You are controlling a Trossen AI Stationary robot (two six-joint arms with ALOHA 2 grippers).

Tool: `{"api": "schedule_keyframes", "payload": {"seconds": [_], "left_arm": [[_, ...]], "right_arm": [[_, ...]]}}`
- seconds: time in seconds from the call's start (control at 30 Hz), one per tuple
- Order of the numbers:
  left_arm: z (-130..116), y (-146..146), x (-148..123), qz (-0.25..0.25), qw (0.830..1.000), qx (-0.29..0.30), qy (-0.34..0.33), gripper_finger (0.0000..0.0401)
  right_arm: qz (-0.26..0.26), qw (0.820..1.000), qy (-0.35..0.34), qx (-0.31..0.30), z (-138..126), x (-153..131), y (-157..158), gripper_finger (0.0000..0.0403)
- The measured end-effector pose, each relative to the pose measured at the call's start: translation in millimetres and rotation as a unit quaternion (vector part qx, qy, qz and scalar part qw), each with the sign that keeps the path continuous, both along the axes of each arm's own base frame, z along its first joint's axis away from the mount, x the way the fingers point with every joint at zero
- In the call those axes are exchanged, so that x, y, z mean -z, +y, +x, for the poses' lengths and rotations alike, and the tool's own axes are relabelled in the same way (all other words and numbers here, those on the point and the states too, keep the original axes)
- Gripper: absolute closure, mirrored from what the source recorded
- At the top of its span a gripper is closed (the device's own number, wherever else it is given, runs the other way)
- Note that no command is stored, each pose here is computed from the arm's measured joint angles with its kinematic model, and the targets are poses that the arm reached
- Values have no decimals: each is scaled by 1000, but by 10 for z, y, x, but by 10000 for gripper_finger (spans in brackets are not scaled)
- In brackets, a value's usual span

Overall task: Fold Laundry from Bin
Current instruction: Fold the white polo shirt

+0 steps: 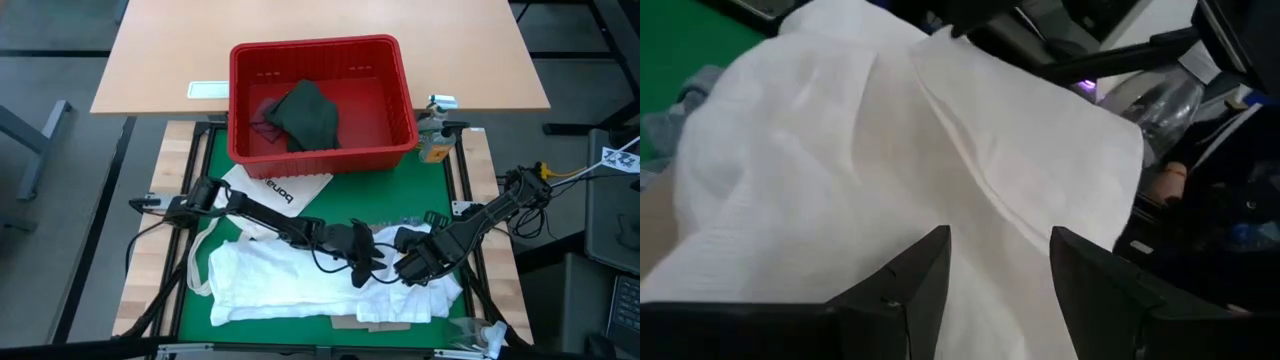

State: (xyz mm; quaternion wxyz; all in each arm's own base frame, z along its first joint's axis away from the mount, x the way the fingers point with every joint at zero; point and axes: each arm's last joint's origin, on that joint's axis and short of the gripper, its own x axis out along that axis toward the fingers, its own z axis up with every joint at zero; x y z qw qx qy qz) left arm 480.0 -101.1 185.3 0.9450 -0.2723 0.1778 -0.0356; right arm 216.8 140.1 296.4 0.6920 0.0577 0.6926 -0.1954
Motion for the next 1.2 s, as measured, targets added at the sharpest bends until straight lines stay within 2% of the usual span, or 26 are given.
{"api": "schedule_keyframes", "payload": {"seconds": [0.13, 0.47, 0.77, 1.2], "left_arm": [[10, -69, -59, -2, 1000, 7, -11, 234], [32, -70, -127, -3, 1000, 3, -19, 234], [23, -84, -106, -1, 1000, 7, -8, 234], [22, -82, -103, -4, 1000, 2, -6, 234]], "right_arm": [[2, 1000, -4, 0, 5, -28, 3, 403], [3, 998, -70, -3, 66, -313, 18, 403], [0, 997, -75, -3, 71, -321, 18, 403], [-31, 993, -111, -3, 93, -387, 1, 403]]}}
